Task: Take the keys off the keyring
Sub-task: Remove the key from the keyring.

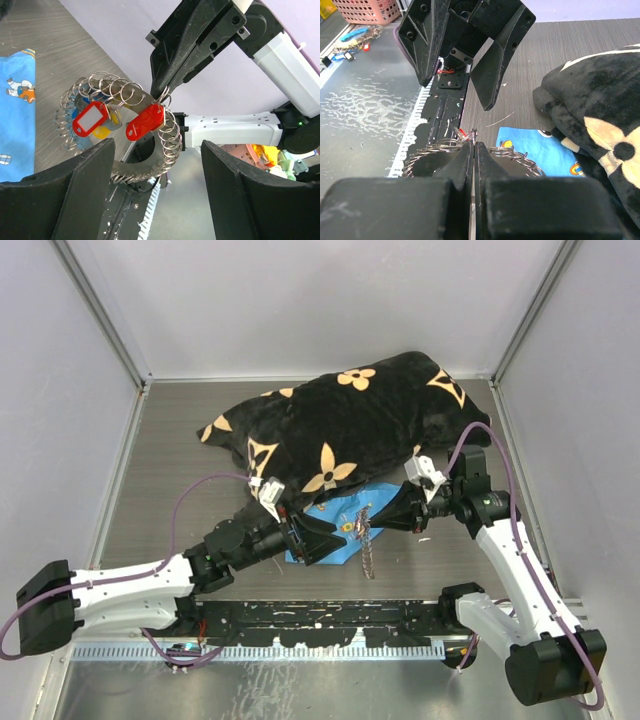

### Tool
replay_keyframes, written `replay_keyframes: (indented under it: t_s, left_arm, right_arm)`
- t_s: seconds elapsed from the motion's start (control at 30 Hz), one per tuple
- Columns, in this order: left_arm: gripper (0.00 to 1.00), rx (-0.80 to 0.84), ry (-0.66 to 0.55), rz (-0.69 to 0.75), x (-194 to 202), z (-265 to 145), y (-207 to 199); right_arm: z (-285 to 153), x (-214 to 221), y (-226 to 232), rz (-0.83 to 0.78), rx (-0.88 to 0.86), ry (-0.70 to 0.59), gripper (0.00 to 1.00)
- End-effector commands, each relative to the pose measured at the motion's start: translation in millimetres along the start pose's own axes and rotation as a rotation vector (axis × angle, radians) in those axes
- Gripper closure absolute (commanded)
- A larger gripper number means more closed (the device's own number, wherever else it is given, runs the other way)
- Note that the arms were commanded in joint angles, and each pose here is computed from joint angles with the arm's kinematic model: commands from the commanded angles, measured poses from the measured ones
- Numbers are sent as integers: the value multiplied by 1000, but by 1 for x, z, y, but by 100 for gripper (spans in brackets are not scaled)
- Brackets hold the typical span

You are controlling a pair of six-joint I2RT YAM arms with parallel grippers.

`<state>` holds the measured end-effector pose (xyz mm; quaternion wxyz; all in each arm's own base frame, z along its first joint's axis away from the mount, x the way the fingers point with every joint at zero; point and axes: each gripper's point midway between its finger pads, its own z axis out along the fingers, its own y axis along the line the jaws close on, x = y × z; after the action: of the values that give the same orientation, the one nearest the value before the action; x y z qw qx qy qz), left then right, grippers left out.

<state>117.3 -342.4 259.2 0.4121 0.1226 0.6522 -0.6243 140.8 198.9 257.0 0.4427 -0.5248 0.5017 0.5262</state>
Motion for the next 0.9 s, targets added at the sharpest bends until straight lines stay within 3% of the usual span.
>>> replay_keyframes:
  t_s: [0.0, 0.23, 0.6, 0.87]
  left_arm:
    - [29, 68, -103, -31, -23, 2, -16]
    - [39, 131, -128, -82, -37, 9, -15]
    - [58, 214, -16, -53, -41, 36, -21]
    - [59, 196, 31, -69, -35, 44, -12]
  right_arm:
    - [-1, -16, 7, -42, -40, -46, 99]
    - [-5, -19, 3, -8, -48, -76, 99]
    - [-10, -19, -9, 37, -22, -87, 99]
    - [-12, -19, -12, 53, -11, -90, 99]
